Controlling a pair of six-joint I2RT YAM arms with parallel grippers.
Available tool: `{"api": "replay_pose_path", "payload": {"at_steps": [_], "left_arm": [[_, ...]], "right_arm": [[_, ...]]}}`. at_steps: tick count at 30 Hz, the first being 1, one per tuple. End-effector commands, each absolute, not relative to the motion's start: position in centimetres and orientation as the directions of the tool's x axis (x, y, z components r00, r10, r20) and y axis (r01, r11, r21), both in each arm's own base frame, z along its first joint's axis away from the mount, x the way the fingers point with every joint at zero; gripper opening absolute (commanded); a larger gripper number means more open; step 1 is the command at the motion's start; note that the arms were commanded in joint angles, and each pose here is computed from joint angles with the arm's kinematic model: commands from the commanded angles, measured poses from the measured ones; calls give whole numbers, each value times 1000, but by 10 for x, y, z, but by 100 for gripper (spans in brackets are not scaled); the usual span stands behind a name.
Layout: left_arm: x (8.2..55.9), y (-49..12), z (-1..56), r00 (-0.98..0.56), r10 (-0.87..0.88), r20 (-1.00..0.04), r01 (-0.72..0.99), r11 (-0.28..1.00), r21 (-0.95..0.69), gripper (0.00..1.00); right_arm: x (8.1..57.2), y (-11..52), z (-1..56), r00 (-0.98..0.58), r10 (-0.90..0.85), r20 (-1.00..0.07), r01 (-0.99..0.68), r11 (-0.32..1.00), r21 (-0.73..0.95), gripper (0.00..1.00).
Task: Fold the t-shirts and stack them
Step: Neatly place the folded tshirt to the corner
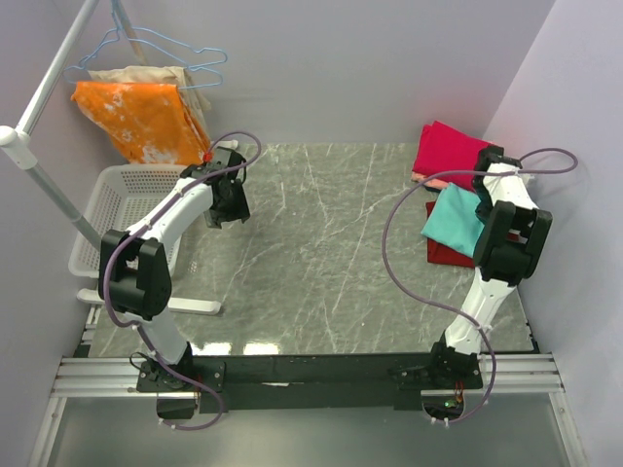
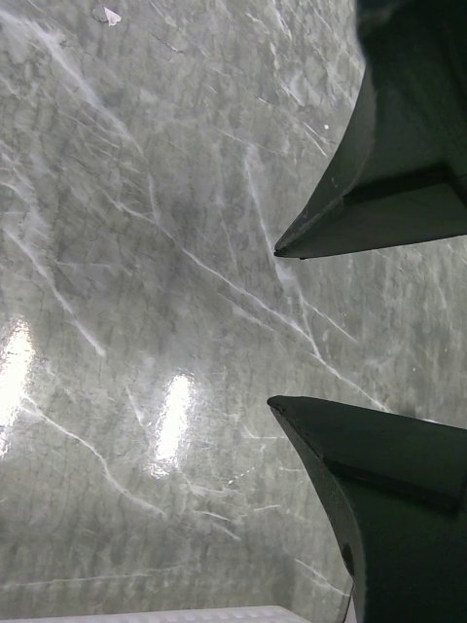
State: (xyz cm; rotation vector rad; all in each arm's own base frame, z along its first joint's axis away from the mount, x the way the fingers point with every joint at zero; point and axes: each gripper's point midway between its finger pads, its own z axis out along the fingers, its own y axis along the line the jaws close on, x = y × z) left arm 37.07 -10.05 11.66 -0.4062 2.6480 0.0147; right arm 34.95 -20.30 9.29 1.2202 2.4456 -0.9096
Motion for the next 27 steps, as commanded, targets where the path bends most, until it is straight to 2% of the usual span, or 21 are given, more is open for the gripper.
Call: {"api": "replay_pose_path", "payload": {"at_steps": [1,2,8,13,17,27], "left_arm": [[379,-103,130,-841,-273,-467,-269,960,-76,64],[378,-103,131,-842,-271,-467,-267,961,-76,64],[378,-103,130,-843,-265,-467,-261,962,-76,65],[379,-104,129,-844,-264,-466,-258,963,-79,65],[379,-105,129,-844,-265,-467,-256,963,-83,65],[376,-105,129,-843,-265,-467,-254,963,-89,65]], "right_arm": [[357,-217,108,-550,620,-560,834,374,-405,34],[357,-218,109,-537,621,-570,842,359,-403,48],[353,-222,138,-468,595,-653,884,308,-353,64],[346,-225,173,-420,554,-719,908,266,-325,64],[347,-217,187,-420,534,-734,906,288,-309,64],[389,-142,156,-559,517,-649,799,544,-256,61]]}}
